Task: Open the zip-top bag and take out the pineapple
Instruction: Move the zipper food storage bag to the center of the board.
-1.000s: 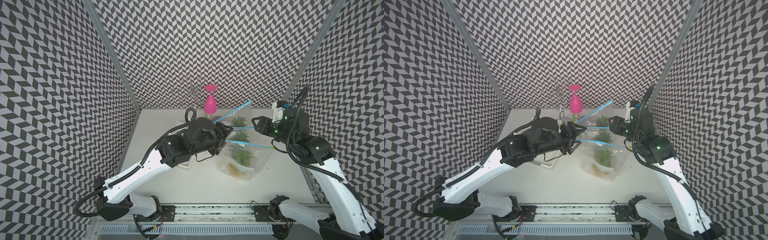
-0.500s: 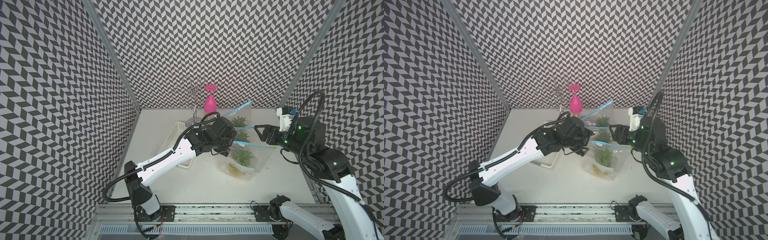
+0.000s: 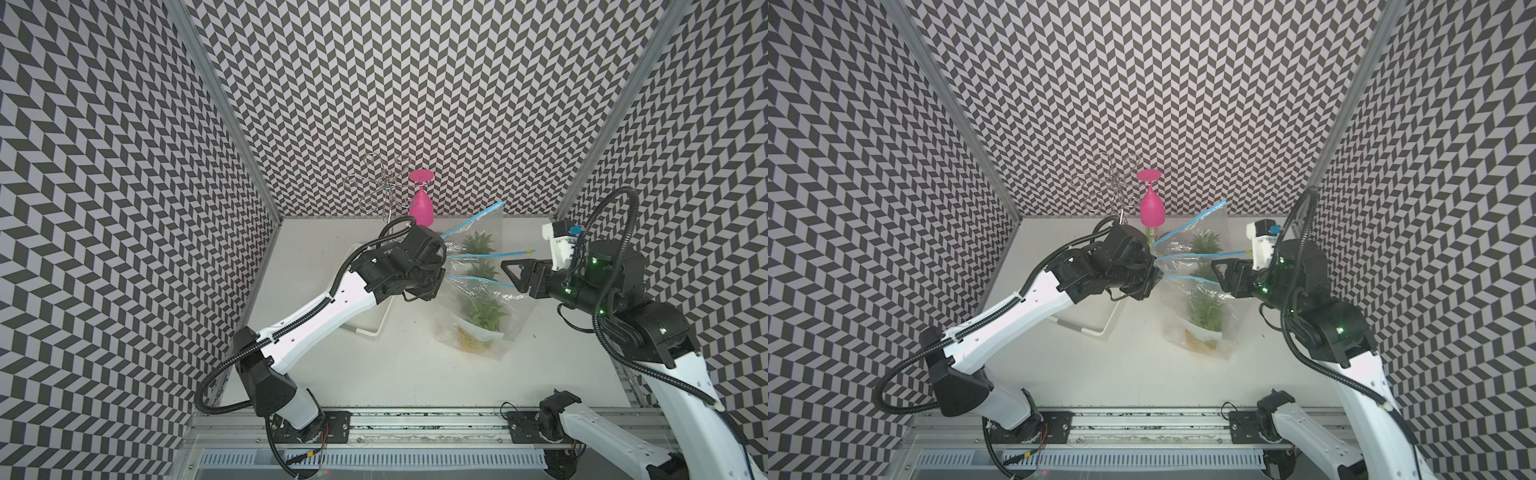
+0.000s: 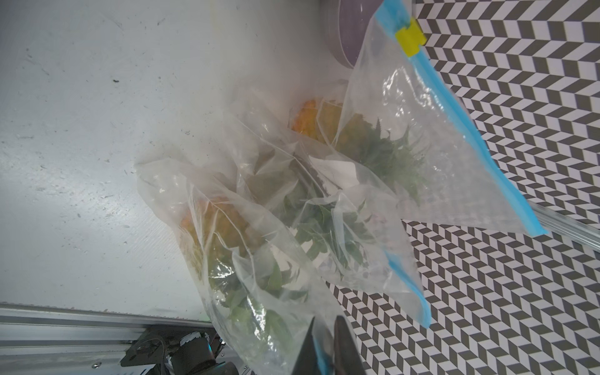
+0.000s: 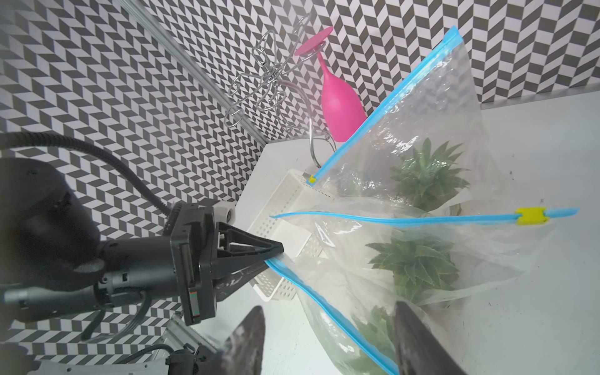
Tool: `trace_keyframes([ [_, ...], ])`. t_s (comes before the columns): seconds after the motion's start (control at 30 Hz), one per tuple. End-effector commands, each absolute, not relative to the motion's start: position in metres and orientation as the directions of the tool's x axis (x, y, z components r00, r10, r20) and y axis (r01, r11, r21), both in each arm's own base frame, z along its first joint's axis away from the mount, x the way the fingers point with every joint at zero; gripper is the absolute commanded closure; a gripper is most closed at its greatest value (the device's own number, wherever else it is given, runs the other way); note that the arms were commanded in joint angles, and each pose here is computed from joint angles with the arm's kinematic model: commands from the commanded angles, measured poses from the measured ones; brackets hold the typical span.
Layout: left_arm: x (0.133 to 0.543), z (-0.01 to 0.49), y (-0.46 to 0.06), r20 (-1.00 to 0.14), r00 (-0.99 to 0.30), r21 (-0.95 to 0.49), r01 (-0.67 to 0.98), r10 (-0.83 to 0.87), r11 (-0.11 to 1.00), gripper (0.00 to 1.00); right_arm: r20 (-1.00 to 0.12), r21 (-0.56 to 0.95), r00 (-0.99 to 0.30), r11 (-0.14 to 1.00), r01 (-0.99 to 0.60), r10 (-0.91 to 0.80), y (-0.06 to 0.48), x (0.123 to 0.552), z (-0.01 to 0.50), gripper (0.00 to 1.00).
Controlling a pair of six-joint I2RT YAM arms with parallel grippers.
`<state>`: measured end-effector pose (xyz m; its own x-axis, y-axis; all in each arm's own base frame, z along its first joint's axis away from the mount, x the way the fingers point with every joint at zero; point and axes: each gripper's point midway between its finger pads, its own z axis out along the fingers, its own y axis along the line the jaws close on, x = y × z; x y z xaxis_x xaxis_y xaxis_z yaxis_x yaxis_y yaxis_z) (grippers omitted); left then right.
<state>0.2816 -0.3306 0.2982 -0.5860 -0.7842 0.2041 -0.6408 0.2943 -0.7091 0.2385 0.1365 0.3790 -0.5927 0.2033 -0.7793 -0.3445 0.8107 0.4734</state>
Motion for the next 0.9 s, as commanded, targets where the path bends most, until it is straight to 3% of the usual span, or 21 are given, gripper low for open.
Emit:
trace_keyframes([
  [0.0, 0.29, 0.319, -0.304, 0.138, -0.569, -0.746, -0.598, -0.811, 0.293, 0.96, -0.818, 0.468, -0.545, 0.764, -0.445, 0.184, 0.147, 0.232, 0.392, 0.4],
  [0.27, 0.314, 0.331, -0.267, 0.027, -0.584, -0.779, -0.521, -0.811, 0.349, 1.0, -0.871, 0.414, -0.474, 0.713, -0.566, 0.13, 0.158, 0.222, 0.386, 0.42],
  [0.47, 0.329, 0.336, -0.241, -0.047, -0.568, -0.789, -0.483, -0.821, 0.38, 1.0, -0.921, 0.325, -0.383, 0.694, -0.642, 0.077, 0.157, 0.206, 0.378, 0.55],
  [0.6, 0.332, 0.331, -0.239, -0.05, -0.581, -0.79, -0.475, -0.813, 0.388, 1.0, -0.937, 0.29, -0.348, 0.64, -0.712, 0.037, 0.164, 0.191, 0.361, 0.61],
  [0.87, 0.331, 0.323, -0.235, -0.048, -0.584, -0.785, -0.48, -0.811, 0.392, 1.0, -0.955, 0.219, -0.295, 0.645, -0.733, -0.011, 0.165, 0.195, 0.338, 0.61],
])
